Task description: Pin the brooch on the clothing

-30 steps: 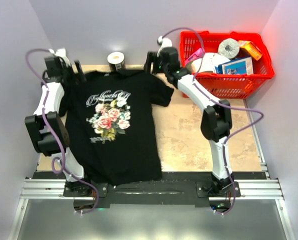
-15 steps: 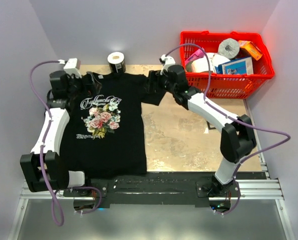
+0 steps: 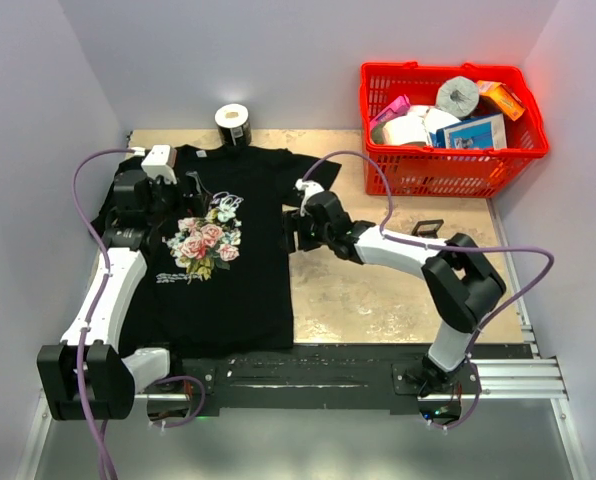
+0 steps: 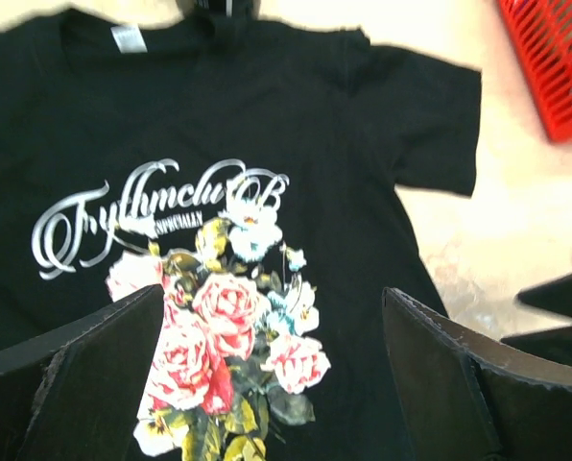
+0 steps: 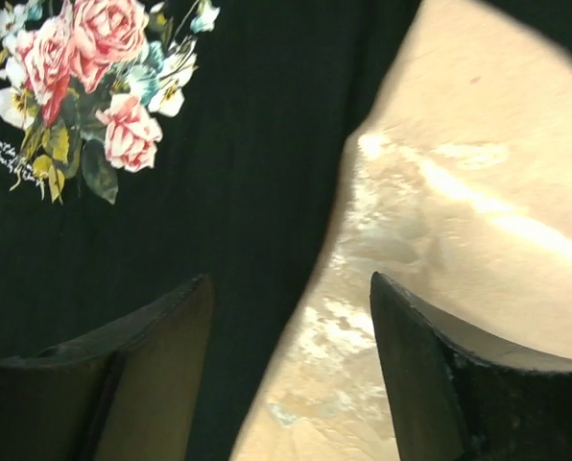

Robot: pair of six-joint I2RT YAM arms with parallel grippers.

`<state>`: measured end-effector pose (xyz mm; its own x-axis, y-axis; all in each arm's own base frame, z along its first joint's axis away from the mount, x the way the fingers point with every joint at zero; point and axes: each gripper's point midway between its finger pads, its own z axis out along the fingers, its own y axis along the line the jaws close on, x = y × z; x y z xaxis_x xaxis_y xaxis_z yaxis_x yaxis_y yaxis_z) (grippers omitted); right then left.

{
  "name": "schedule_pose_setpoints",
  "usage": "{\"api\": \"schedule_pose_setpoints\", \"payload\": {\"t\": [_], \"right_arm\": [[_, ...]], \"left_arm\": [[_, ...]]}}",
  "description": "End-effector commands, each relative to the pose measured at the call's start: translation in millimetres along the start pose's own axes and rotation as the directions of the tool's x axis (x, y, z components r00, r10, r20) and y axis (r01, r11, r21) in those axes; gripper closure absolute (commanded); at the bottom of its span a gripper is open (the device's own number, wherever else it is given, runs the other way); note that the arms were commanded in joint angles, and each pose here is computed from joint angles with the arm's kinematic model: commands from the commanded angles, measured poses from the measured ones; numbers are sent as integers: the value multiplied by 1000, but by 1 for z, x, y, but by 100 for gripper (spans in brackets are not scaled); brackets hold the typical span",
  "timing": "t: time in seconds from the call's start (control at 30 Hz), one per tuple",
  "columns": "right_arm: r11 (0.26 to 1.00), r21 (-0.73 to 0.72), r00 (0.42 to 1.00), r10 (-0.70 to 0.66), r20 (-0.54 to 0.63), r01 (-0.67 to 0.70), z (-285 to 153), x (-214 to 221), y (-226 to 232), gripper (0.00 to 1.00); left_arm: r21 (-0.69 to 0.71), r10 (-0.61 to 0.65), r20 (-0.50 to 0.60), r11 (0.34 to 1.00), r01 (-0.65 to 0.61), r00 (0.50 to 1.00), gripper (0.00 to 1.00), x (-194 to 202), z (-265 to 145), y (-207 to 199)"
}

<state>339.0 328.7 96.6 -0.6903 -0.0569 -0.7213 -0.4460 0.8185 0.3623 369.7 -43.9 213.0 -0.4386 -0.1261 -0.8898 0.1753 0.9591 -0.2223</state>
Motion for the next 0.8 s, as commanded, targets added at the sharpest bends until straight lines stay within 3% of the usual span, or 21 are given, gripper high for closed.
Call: {"api": "schedule_pose_setpoints", "payload": {"t": [0.0, 0.47, 0.77], "right_arm": [[999, -19, 999, 27, 20, -27, 18, 6, 12, 34], [998, 14, 997, 55, -47, -55, 44, 38, 5, 48], [998, -22, 996, 64, -60, -66, 53, 43, 10, 51]], "left_arm": [[-11, 22, 80, 1000, -22, 997, 1, -18, -4, 0], [56, 8, 76, 998, -12, 997, 1, -19, -3, -12], [63, 5, 75, 998, -10, 997, 1, -18, -2, -13]]}}
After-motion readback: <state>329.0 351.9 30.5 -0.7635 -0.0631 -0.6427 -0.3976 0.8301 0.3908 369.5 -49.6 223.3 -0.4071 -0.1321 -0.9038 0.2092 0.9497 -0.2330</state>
